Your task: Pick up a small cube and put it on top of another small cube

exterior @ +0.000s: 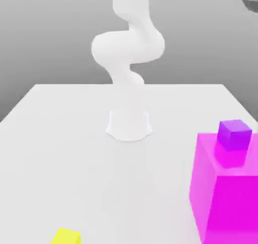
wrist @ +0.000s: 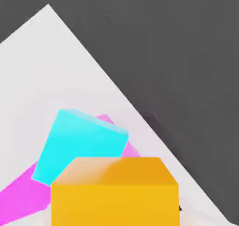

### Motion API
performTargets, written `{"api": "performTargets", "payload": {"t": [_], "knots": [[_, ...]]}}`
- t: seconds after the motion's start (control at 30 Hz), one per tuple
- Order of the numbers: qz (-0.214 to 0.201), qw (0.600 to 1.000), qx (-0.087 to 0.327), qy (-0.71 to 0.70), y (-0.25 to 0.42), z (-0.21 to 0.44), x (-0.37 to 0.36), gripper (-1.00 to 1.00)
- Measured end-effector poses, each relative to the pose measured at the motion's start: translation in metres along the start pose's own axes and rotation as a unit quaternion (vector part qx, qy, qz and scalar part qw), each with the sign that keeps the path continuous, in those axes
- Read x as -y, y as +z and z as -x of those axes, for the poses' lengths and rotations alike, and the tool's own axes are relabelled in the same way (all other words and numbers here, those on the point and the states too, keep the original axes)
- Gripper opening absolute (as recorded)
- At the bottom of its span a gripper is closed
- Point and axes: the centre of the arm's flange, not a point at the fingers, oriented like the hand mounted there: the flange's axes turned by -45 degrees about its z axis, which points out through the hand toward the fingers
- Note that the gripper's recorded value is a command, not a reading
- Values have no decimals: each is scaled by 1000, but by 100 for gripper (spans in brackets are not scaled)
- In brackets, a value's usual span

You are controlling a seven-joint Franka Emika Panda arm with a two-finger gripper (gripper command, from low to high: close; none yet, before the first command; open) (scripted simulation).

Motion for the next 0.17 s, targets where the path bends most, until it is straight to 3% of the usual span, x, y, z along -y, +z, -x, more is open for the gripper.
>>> {"api": "performTargets", "payload": {"t": [0.03,0.07,0.17], "knots": [[0,1000,0,1,14,0,0,-100],[1,1000,0,1,28,0,0,100],[1,1000,0,1,28,0,0,100]]}}
